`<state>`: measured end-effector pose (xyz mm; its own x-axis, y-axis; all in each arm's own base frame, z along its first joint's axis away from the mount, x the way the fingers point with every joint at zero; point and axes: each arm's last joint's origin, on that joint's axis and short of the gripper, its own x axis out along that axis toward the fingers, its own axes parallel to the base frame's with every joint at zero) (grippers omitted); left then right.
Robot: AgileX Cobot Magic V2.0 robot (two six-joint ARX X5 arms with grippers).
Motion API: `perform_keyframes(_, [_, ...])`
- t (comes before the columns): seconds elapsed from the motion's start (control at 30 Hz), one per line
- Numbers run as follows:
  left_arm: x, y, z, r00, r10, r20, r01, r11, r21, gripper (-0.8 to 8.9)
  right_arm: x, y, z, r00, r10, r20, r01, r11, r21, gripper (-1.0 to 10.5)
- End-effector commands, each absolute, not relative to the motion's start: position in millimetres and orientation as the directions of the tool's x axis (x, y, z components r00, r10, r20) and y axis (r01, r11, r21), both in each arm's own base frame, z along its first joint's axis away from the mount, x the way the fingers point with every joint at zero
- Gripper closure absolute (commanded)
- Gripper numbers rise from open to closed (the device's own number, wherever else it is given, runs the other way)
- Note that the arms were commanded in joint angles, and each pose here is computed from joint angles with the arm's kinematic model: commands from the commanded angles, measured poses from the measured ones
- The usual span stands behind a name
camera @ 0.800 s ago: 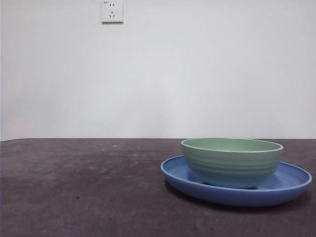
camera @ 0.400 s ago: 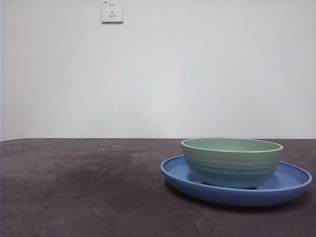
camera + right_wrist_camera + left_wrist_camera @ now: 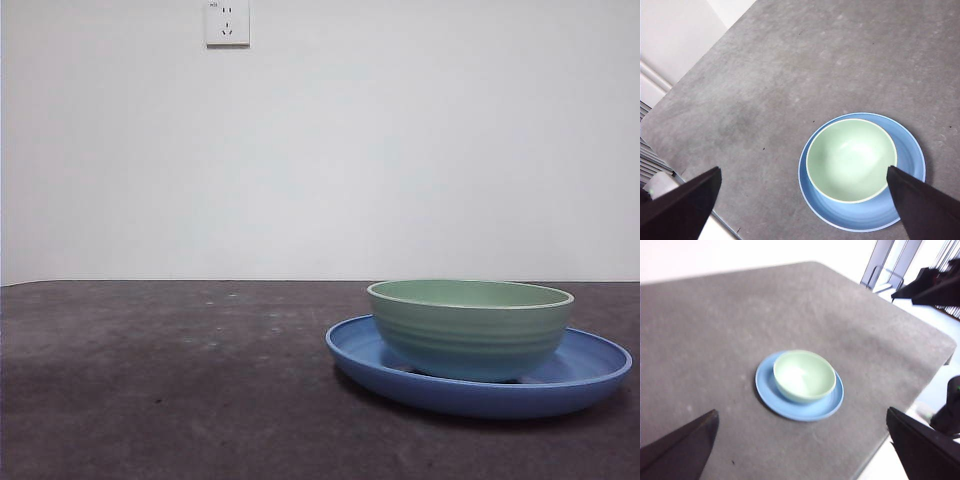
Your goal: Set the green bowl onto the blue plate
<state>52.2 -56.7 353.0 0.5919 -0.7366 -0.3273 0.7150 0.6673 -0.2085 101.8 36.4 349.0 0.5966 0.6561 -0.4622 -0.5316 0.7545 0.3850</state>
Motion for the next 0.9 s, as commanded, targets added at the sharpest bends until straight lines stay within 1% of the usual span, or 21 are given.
perform_keyframes(0.03, [50.9, -56.0, 354.8, 0.594, -0.742, -0.31, 0.705, 0.666, -0.242, 1.88, 101.5, 36.9, 354.7, 0.603, 0.662, -0.445, -0.547, 0.749, 0.373, 3.2])
perform_keyframes(0.23, [50.7, -55.8, 353.0, 0.59, -0.738, -0.329, 0.704, 0.669, -0.237, 1.88, 101.6, 36.9, 354.6, 0.603, 0.661, -0.446, -0.536, 0.75, 0.387, 3.2])
perform_keyframes(0.37, [50.6, -55.7, 352.8, 0.589, -0.737, -0.331, 0.708, 0.669, -0.226, 1.88, 104.5, 37.4, 352.3, 0.593, 0.657, -0.465, -0.469, 0.751, 0.464, 3.3])
perform_keyframes(0.43, [50.6, -55.7, 352.8, 0.589, -0.737, -0.331, 0.709, 0.668, -0.226, 1.88, 108.7, 37.4, 349.6, 0.596, 0.633, -0.494, -0.408, 0.768, 0.493, 3.3])
perform_keyframes(0.5, [50.6, -55.7, 352.7, 0.589, -0.737, -0.332, 0.71, 0.668, -0.223, 1.88, 114.3, 37.3, 344.9, 0.596, 0.593, -0.542, -0.35, 0.799, 0.489, 3.4])
perform_keyframes(0.6, [50.5, -55.6, 352.2, 0.588, -0.736, -0.337, 0.712, 0.668, -0.216, 1.88, 125.4, 37.4, 335.9, 0.561, 0.553, -0.616, -0.281, 0.827, 0.486, 3.4])
perform_keyframes(0.7, [50.1, -55.1, 350.6, 0.584, -0.731, -0.353, 0.711, 0.67, -0.211, 1.88, 138.9, 36.9, 326.4, 0.514, 0.529, -0.675, -0.253, 0.845, 0.47, 3.4])
perform_keyframes(0.9, [48.9, -53.9, 346.4, 0.572, -0.718, -0.396, 0.705, 0.677, -0.211, 1.88, 175.2, 29.8, 306.0, 0.458, 0.477, -0.75, -0.206, 0.878, 0.433, 3.4])
